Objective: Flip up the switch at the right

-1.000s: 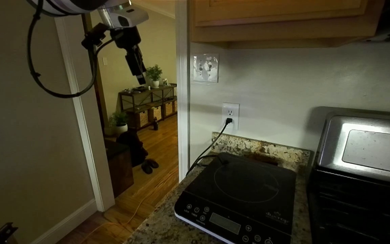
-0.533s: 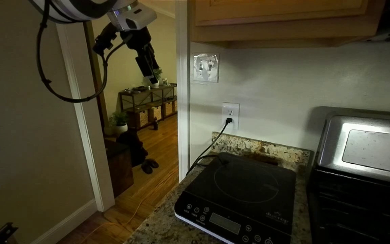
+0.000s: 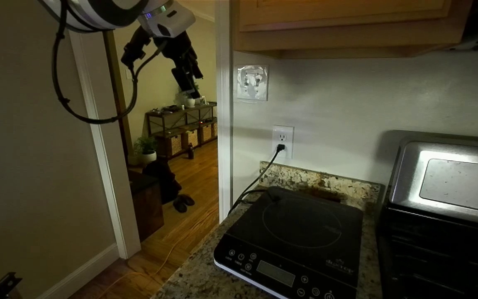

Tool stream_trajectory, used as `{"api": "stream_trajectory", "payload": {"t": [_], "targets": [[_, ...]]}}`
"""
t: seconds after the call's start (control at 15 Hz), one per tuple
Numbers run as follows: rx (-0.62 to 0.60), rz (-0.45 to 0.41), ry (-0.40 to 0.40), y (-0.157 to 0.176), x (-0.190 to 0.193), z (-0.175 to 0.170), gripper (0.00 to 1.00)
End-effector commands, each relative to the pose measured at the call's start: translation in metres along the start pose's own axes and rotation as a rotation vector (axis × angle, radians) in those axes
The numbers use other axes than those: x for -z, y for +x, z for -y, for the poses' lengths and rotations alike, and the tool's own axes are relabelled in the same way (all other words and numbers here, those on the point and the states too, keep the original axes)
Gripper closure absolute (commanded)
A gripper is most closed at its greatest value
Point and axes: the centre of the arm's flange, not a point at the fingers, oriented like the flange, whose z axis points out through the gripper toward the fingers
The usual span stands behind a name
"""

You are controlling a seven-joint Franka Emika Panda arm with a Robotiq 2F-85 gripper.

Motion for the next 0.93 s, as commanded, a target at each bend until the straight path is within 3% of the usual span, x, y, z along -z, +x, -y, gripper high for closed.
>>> {"api": "stream_trajectory", "payload": {"t": [0.0,0.27,0.47,0.53,0.87], "targets": [[-0.146,-0.098,0.094,0.020,-0.015,-0.006,0.00],[-0.280,-0.196,0.182,0.047,-0.036,-0.011,0.00],[-0.320,-0.230,0.199,0.064,-0.054,-0.017,0.00],[-0.281,-0.195,0.182,0.064,-0.038,-0.025,0.00],[-0.278,-0.191,0.177,0.063,-0.044,-0.026,0.00]]}}
